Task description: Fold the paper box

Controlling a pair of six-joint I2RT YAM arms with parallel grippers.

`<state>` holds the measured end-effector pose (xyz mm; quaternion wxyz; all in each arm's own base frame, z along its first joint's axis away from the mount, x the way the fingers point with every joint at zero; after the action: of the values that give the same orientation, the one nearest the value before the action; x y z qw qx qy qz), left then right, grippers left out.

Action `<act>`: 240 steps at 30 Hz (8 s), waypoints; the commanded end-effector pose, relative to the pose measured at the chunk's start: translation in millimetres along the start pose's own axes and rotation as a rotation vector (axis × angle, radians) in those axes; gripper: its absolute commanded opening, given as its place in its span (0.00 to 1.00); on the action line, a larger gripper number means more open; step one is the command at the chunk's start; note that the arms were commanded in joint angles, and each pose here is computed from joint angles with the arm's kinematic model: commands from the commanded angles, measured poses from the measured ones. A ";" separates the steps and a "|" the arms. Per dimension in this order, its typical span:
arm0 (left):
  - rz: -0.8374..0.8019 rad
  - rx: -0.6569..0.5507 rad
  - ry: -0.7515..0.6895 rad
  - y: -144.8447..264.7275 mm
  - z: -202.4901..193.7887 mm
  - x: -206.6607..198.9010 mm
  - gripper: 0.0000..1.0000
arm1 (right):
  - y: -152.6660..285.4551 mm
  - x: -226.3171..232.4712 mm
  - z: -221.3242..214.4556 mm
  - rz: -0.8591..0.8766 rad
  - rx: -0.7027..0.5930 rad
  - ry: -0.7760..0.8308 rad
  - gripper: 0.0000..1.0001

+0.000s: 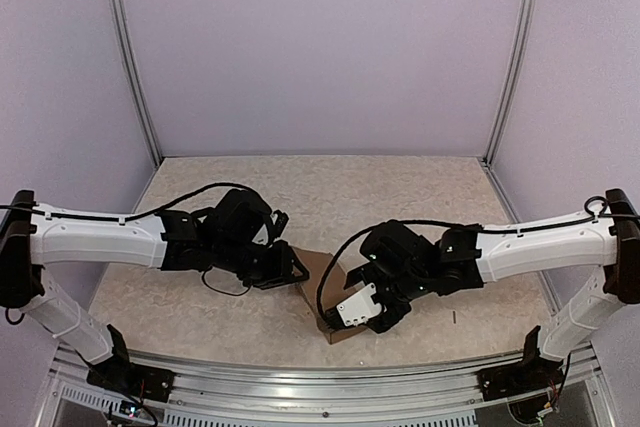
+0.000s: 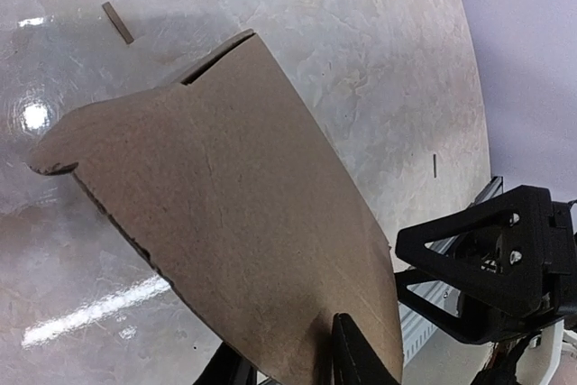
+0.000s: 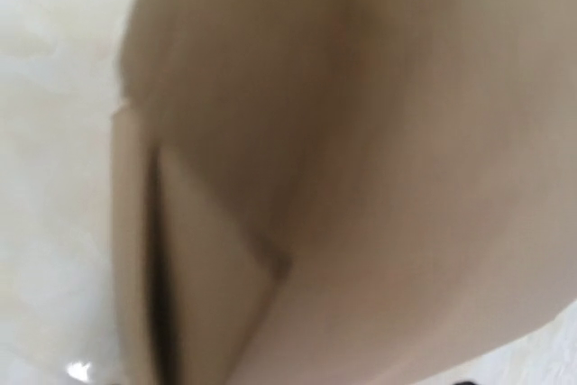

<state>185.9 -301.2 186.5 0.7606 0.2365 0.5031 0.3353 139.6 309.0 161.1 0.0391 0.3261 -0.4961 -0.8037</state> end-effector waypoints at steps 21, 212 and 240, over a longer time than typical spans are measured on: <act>0.111 0.052 -0.065 -53.1 -14.3 53.5 0.36 | 43.0 -46.9 -45.1 0.014 -0.286 -0.475 0.79; 0.409 -0.139 -0.679 -65.3 -30.4 64.8 0.62 | 36.6 -78.3 -154.3 -0.038 -0.224 -0.821 0.43; 0.306 -0.373 -0.443 -39.0 27.6 28.5 0.63 | 16.0 -97.4 -111.2 0.026 -0.211 -0.755 0.48</act>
<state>224.2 -293.4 153.2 0.8224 0.2455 0.1788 0.4810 274.1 263.5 145.5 -0.0700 -0.0284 -0.4165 -0.9060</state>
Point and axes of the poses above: each gripper's point midway between its finger pads, its own y axis back along the fingers, its own x axis along the line the jaws close on, z = x × y, the point moved 8 cm from there along y, back along the fingers, and after that the axes turned 3 degrees about -y, right-handed, at the moved point
